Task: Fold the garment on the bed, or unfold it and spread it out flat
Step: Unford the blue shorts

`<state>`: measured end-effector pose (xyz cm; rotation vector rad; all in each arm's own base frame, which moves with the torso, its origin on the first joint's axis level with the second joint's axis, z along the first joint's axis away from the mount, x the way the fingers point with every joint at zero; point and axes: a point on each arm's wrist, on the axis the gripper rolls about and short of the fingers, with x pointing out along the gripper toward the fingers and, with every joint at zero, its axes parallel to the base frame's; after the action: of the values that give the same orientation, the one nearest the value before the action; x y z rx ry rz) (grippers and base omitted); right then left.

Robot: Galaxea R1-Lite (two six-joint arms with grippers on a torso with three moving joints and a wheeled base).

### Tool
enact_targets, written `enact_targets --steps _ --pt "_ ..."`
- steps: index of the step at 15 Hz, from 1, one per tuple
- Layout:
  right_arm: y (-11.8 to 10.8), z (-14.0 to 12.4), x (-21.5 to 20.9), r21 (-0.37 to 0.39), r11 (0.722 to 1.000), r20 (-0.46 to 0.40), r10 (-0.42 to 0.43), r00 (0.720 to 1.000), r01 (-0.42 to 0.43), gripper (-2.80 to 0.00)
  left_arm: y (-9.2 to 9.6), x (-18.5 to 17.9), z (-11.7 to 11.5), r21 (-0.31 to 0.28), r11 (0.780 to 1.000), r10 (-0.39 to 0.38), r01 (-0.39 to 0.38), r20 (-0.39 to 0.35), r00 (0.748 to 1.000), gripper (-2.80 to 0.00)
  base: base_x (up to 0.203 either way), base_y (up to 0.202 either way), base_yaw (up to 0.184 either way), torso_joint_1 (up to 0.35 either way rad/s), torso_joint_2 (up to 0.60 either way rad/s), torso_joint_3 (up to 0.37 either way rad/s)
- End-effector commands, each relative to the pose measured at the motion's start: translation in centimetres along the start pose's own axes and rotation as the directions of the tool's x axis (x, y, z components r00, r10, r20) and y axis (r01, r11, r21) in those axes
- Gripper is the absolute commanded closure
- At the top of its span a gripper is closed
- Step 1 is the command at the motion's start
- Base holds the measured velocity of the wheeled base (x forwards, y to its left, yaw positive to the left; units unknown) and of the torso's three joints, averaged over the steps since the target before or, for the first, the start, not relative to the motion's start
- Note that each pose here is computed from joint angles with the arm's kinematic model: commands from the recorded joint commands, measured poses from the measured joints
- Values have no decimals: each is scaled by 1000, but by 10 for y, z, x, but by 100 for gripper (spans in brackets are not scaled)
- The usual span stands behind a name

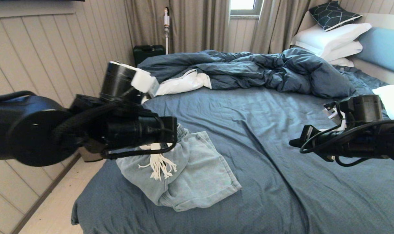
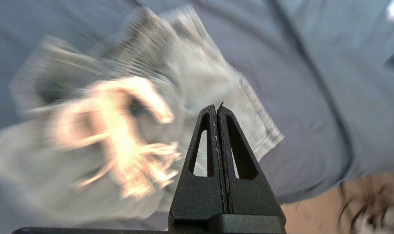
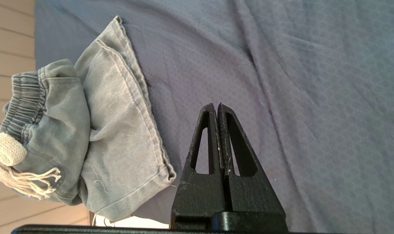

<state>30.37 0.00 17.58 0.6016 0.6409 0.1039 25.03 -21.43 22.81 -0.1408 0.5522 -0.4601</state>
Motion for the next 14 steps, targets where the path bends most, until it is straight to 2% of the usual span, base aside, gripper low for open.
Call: enact_targets --steps 1,4,6,8,11,14 --pt "0 1 -1 1 1000 3 2 1000 -2 0 -8 66 -33 39 999 35 -30 -141 989 0 0 0 0 0 0 0" --pt "0 1 -1 -1 1000 3 2 1000 -2 0 -18 114 -58 66 997 47 -34 -215 975 0 0 0 0 0 0 0" --pt "-1 1 -1 -2 1000 5 0 1000 0 0 -23 130 -62 71 996 60 -46 -209 976 0 0 0 0 0 0 0" --pt "-1 0 -1 -1 1000 1 0 1000 0 0 -21 144 -69 94 989 127 -110 -201 971 0 0 0 0 0 0 0" --pt "-1 0 -2 -1 1000 3 1 1000 -1 0 10 155 -67 71 977 211 -201 -203 956 0 0 0 0 0 0 0" --pt "-1 -1 -2 -2 1000 1 1 1000 -1 0 63 156 -49 4 951 303 -308 -188 934 0 0 0 0 0 0 0"
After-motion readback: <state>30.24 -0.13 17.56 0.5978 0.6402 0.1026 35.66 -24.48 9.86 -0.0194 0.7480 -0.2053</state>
